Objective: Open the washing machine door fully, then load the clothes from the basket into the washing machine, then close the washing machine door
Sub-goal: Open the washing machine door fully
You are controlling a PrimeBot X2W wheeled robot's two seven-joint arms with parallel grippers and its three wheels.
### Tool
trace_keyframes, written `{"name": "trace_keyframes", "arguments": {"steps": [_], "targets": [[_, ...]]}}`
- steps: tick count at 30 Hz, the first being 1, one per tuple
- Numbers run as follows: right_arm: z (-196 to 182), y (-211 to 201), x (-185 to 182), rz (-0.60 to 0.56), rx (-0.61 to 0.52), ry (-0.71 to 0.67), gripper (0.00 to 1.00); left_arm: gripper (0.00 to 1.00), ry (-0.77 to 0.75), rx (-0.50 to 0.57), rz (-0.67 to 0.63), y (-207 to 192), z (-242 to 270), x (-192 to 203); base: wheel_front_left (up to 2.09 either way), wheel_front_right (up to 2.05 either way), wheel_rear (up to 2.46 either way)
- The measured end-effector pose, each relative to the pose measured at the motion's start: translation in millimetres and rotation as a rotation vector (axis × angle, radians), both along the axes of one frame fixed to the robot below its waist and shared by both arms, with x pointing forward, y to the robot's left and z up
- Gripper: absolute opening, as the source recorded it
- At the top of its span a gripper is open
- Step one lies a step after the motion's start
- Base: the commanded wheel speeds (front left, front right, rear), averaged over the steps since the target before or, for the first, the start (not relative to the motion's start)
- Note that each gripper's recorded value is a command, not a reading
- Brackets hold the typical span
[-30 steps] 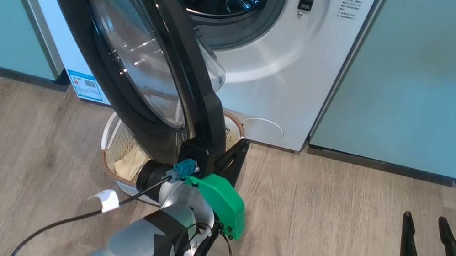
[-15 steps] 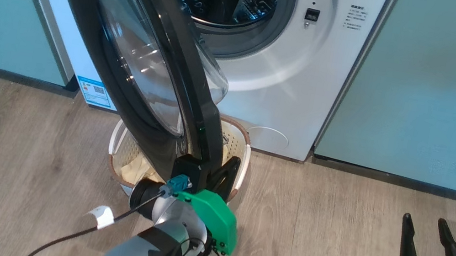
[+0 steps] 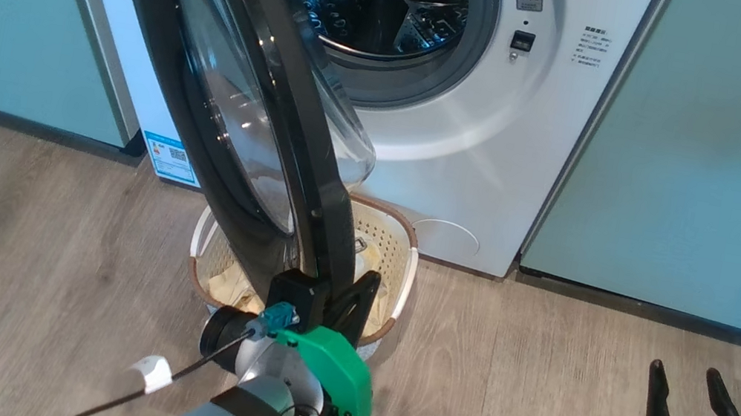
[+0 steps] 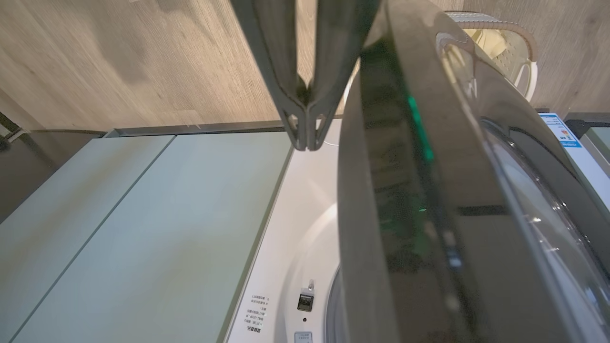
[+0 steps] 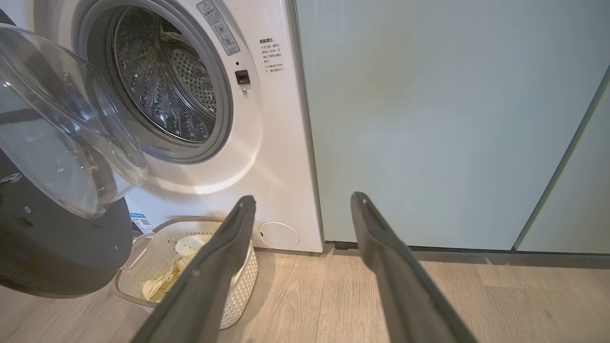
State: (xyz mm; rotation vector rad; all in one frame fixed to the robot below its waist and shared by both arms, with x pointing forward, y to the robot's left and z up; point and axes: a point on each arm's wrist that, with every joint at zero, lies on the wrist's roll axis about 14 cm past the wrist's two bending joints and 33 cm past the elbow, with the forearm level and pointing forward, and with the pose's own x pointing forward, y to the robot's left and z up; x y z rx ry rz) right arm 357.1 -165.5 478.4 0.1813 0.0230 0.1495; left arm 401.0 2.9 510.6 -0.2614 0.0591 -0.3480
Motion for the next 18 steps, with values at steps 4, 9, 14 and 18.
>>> {"name": "trace_keyframes", "arguments": {"steps": [4, 9, 14, 18], "targets": [[1.1, 2.3, 1.0, 0.007, 0.0, -0.004, 1.0, 0.0, -0.007, 0.001, 0.011, 5.8, -0.1, -1.7, 0.0, 0.0, 0.0], [2.5, 5.1, 2.0, 0.015, 0.001, -0.008, 1.0, 0.0, -0.014, 0.003, 0.026, 12.8, -0.5, -4.2, 0.0, 0.0, 0.0], [3.7, 7.5, 2.9, 0.023, 0.001, -0.012, 1.0, 0.0, -0.027, 0.006, 0.036, 18.7, 0.8, -7.3, 0.0, 0.0, 0.0], [4.4, 9.5, 3.6, 0.029, 0.002, -0.014, 1.0, 0.0, -0.04, 0.0, 0.045, 22.5, 4.3, -8.7, 0.0, 0.0, 0.0]]}}
